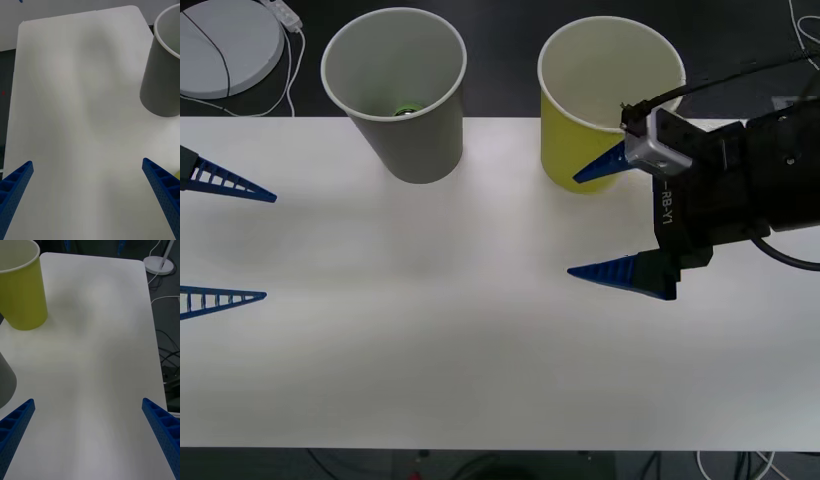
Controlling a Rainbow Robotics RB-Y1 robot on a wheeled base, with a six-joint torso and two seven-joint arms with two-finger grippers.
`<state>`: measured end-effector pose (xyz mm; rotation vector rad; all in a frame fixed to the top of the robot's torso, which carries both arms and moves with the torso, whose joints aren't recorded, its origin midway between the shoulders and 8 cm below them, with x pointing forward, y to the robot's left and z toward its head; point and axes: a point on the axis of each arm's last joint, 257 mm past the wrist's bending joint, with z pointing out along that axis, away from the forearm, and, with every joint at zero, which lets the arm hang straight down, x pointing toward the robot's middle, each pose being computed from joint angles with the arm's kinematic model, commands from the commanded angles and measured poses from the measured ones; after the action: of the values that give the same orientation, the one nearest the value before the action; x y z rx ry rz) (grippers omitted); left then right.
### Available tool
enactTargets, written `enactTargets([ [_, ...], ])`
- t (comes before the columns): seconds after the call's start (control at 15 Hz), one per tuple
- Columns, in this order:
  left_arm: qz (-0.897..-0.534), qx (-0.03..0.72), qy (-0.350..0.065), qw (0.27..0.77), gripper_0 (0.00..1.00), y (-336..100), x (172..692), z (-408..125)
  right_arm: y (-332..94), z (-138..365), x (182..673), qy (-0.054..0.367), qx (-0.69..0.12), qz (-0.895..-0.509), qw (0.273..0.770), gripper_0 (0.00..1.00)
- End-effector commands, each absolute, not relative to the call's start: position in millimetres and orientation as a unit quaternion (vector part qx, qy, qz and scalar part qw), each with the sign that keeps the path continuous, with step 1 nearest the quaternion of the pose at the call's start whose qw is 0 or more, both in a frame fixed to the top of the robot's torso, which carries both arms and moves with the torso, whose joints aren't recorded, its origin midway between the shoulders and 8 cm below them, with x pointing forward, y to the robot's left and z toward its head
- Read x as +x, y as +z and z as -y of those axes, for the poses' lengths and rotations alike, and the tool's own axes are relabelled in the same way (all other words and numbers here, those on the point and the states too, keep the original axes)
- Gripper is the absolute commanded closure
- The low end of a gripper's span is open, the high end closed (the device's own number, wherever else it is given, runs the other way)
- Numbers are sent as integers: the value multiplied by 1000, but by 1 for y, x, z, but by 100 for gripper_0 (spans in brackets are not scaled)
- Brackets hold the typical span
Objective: Put the can into the green bin and the plastic bottle into the gray bin
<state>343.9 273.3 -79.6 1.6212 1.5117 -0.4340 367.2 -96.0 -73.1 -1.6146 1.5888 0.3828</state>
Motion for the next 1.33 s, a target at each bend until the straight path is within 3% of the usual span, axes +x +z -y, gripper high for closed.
enactTargets([
  [0.07, -605, 649, -174, 427, 0, -80, 344, -273, -80, 107, 361, 151, -655, -617, 410, 0],
  [0.47, -605, 649, -174, 427, 0, -80, 344, -273, -94, 135, 345, 153, -670, -600, 409, 0],
  [1.33, -605, 649, -174, 427, 0, -80, 344, -273, -115, 172, 328, 157, -658, -602, 425, 0],
])
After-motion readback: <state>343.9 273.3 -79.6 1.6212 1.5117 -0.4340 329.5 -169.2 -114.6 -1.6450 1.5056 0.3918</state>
